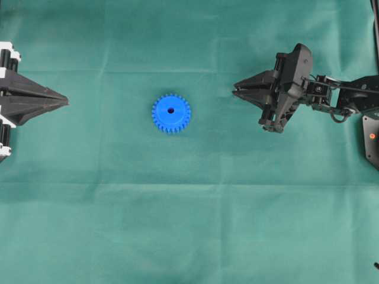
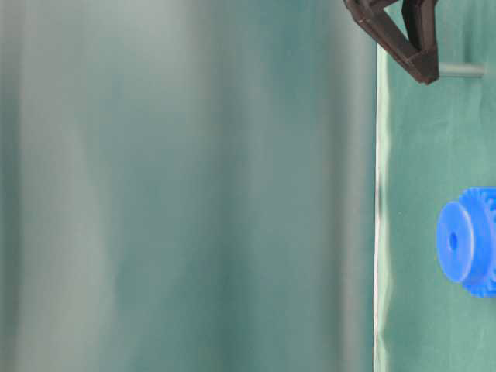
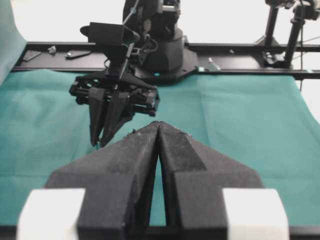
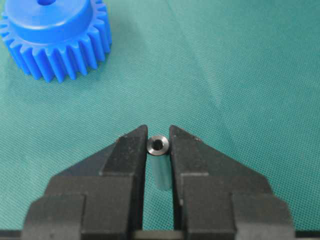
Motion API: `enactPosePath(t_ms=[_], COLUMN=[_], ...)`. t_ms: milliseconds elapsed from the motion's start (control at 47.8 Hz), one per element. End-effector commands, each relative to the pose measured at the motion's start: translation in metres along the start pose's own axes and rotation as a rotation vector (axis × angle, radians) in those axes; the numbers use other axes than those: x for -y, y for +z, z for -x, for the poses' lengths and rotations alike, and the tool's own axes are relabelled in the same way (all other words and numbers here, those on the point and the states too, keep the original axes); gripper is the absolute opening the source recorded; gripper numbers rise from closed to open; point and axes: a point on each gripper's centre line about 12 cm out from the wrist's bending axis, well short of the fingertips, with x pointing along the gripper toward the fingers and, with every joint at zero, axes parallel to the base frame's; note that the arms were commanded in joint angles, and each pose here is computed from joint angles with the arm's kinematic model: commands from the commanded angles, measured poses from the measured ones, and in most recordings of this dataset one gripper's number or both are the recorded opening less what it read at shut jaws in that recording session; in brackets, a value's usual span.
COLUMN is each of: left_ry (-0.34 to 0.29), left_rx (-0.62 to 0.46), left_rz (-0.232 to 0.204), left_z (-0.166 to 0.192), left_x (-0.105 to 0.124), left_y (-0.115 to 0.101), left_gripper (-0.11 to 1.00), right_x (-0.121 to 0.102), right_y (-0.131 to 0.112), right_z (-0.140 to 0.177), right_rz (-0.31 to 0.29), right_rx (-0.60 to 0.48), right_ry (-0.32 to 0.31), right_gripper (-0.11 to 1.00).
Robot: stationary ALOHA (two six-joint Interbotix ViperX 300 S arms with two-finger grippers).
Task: Insert the shaft placed at a random location into the center hole of the medium gear at another random location.
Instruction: 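Close the right gripper on the silver shaft and lift it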
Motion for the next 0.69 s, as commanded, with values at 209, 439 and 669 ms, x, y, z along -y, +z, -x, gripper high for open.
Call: enactPosePath(t_ms=[209, 439, 669], left_ry=[0.001, 0.001, 0.001], left_rx=[0.025, 0.026, 0.025], left_rz=[0.000, 0.000, 0.000], left_z=[-0.002, -0.002, -0.002], left_x=[0.000, 0.000, 0.000], left_y=[0.010, 0.011, 0.010], left_gripper=[0.00, 0.00, 0.00], right_x=[-0.001, -0.003, -0.004], right_y=[0.024, 0.056, 0.061], right_z=[0.005, 0.016, 0.019], right_rz=[-0.009, -0.009, 0.002], right_rx=[0.032, 0.033, 0.032], right_ry=[0.003, 0.016, 0.022], right_gripper=[0.14, 0.14, 0.14])
